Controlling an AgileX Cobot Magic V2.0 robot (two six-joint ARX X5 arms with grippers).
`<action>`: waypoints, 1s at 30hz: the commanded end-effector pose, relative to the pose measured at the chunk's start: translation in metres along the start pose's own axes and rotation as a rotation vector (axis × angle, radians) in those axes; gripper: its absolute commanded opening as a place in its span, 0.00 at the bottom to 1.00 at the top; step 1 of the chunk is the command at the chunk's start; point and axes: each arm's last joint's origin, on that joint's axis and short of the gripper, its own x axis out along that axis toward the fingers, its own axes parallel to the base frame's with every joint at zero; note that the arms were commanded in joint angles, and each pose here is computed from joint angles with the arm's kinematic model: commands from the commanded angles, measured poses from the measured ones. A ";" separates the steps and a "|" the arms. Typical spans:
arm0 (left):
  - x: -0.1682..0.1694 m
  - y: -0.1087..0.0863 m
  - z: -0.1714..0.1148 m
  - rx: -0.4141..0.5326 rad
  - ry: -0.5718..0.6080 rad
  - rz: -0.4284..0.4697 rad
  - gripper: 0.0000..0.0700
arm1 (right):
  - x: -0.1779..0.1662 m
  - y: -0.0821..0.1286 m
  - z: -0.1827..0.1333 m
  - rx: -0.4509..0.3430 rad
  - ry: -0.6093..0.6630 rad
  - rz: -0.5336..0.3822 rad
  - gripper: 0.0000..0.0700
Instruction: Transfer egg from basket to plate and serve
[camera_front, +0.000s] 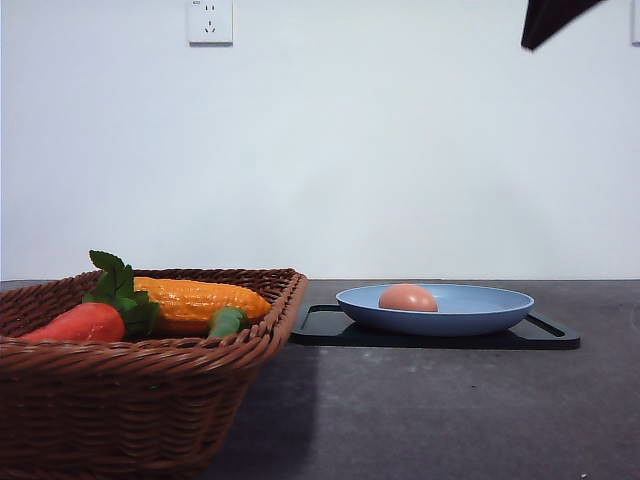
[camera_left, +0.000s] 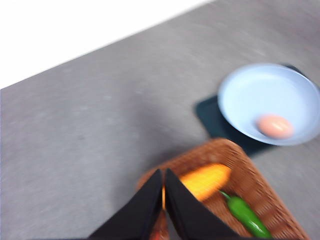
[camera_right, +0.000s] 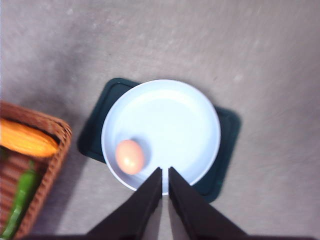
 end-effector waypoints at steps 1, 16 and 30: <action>-0.001 0.003 0.000 -0.025 -0.027 -0.007 0.00 | -0.004 0.012 0.000 -0.059 -0.021 -0.020 0.00; 0.005 0.009 -0.092 -0.213 -0.164 0.048 0.00 | -0.009 0.035 -0.121 -0.170 -0.375 -0.109 0.00; 0.006 0.003 -0.156 -0.433 -0.297 -0.005 0.00 | 0.017 0.017 -0.204 -0.040 -0.564 -0.003 0.00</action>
